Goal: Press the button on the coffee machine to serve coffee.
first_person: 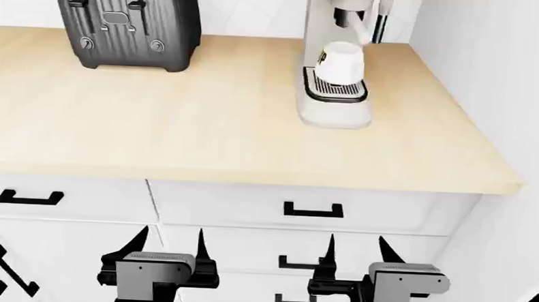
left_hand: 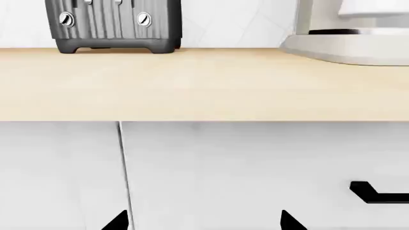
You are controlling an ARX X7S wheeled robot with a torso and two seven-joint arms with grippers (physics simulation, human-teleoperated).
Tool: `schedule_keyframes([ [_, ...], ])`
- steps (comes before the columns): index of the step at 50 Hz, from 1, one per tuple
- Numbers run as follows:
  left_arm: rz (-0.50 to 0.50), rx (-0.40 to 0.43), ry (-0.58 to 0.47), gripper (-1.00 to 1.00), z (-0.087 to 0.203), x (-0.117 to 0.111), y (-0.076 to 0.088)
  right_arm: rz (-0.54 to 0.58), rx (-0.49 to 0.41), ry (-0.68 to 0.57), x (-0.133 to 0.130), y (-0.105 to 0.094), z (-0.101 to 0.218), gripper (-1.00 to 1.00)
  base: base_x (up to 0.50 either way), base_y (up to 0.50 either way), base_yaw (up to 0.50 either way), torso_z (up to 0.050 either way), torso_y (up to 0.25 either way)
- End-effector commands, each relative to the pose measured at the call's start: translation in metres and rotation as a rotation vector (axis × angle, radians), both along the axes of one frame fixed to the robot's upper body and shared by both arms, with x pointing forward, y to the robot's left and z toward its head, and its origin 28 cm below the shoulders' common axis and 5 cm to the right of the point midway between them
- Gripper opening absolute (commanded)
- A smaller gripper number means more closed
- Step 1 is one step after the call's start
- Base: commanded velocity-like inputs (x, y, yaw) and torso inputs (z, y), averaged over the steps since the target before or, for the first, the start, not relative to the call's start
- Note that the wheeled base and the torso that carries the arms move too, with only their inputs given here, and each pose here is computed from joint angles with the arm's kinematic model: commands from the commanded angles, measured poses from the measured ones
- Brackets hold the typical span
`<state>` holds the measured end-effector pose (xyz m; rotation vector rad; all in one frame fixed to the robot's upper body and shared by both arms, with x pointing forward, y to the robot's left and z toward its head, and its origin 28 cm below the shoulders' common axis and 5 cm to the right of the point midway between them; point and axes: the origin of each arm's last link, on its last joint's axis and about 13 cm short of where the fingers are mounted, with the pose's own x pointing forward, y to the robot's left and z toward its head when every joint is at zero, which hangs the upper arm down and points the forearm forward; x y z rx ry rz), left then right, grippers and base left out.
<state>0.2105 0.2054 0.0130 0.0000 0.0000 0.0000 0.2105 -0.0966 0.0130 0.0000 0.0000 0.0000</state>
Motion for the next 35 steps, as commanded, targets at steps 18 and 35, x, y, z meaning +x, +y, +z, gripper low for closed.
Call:
schedule_keyframes([
  [18,0.011,0.003,-0.038,1.0,0.0017,-0.0029,0.002,-0.012,-0.015,-0.016,-0.0001,0.0005,0.0016,1.0,0.0,0.0,0.0,0.004,0.0],
  [35,-0.008,0.046,-0.028,1.0,0.0018,-0.0009,-0.0018,-0.005,-0.018,-0.002,0.0004,0.0011,0.0006,1.0,0.0,0.0,0.0,0.05,0.0],
])
